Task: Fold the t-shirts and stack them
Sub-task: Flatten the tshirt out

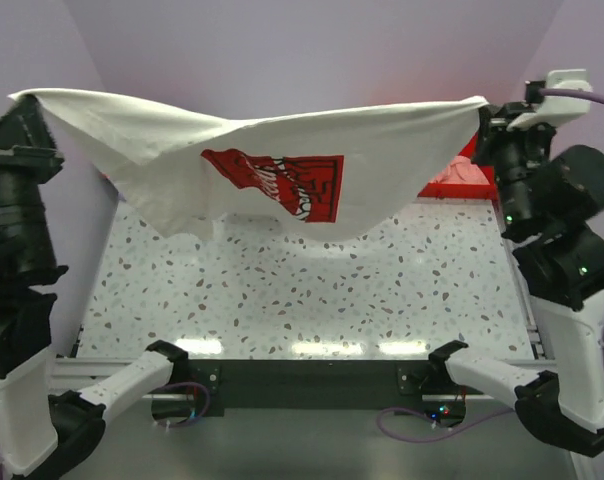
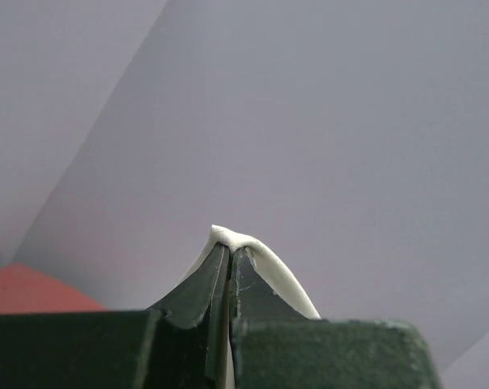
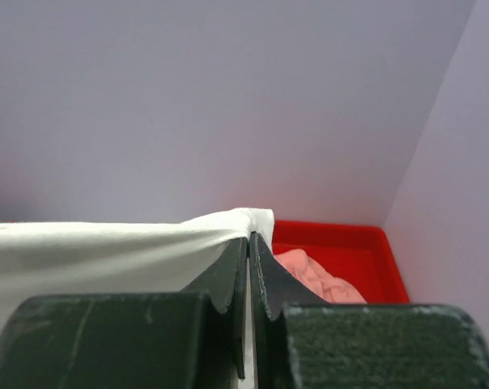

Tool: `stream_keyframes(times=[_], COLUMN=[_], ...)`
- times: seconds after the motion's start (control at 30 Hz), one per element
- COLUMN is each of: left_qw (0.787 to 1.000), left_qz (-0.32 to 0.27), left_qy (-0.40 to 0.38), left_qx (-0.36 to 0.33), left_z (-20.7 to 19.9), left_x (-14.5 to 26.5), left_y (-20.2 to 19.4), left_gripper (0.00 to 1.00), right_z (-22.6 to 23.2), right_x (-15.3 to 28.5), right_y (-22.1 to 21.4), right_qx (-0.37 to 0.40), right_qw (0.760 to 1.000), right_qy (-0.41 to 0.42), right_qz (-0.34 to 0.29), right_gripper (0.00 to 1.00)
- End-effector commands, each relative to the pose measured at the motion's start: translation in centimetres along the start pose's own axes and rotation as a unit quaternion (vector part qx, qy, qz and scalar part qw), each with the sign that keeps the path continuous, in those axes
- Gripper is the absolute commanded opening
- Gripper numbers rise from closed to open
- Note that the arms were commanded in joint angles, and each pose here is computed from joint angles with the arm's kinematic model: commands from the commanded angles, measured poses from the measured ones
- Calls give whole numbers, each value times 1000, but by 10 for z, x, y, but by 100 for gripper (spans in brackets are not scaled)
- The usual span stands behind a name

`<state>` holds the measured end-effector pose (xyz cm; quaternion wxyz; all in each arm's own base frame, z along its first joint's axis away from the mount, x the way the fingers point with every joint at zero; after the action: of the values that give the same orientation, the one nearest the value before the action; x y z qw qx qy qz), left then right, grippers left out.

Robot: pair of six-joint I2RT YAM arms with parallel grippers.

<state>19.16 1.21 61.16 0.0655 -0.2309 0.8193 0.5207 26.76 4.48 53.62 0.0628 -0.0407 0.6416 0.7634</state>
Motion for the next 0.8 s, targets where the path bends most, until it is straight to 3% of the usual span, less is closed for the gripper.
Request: stream_keyframes(times=[0.0, 0.23, 0.47, 0.57, 0.7, 0.77], left_qw=[996, 973, 963, 974, 993, 995], left_qz=[-84, -174, -196, -168, -96, -26], left_qy=[-24, -128, -165, -146, -55, 22], left_qx=[26, 79, 80, 55, -35, -97], left_z=[5, 4, -5, -13, -16, -10], left_x=[26, 89, 100, 73, 8, -35], left_y=[79, 167, 187, 158, 78, 2], left_gripper=[0, 0, 0, 0, 0, 0], right_z=[-5, -1, -7, -7, -9, -18], right_x=[46, 121, 144, 126, 70, 44], right_y=[61, 122, 135, 124, 70, 44], right_qx=[-4, -49, -61, -49, -7, 15], right_qw=[996, 976, 971, 979, 996, 999], right_qy=[57, 171, 185, 160, 78, 17], right_qz=[-63, -124, -140, -121, -51, -28], right_gripper=[0, 0, 0, 0, 0, 0])
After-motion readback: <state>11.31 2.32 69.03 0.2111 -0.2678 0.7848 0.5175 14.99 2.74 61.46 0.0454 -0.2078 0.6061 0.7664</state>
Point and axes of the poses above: each gripper's point midway between its finger pads, its own x axis back along the fingers, its own z axis along the line the jaws close on, y = z × x, the point moved 2 cm from there along x, back along the fingers, and after that the axes turned 12 degrees about -x, right-handed, at the moved point
